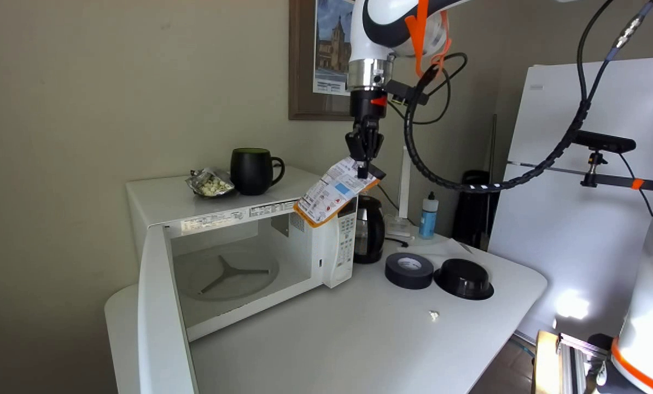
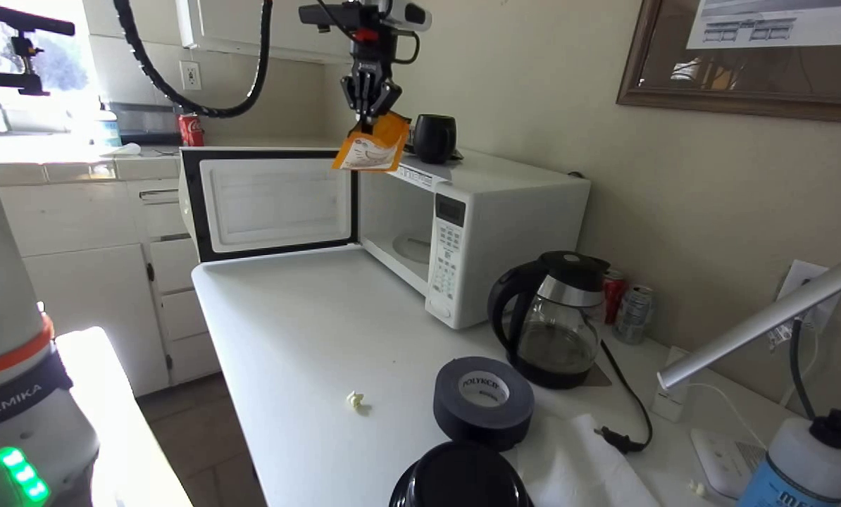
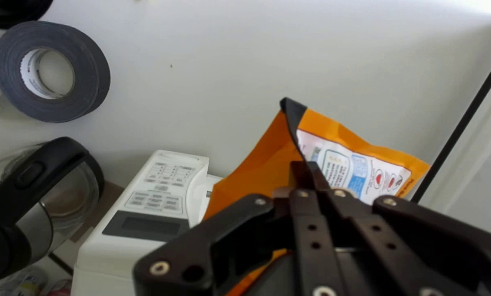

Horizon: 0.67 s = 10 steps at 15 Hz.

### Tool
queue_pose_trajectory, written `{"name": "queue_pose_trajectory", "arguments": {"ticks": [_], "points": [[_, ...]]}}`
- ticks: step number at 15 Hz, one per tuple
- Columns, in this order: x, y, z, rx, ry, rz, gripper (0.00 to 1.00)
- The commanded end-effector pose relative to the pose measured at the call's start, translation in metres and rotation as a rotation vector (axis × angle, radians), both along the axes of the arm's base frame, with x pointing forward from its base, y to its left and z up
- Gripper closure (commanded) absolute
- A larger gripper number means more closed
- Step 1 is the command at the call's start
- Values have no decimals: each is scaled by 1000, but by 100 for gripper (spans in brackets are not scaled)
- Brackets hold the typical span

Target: Put the orange sachet on the top of the microwave

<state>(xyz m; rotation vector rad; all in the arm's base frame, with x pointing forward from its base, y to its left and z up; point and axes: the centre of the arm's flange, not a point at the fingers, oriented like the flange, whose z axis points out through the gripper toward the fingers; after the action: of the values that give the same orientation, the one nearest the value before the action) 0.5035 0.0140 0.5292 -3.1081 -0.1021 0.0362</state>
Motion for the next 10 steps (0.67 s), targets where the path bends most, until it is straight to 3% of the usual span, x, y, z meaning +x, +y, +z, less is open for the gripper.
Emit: {"name": "queue_pose_trajectory", "arguments": {"ticks": [1,7,10], "points": [[13,-6,36,-1,-111,-88,100],[41,-34,69,28,-358,-347,100],[36,-47,65,-31,-294,-350,100]]}}
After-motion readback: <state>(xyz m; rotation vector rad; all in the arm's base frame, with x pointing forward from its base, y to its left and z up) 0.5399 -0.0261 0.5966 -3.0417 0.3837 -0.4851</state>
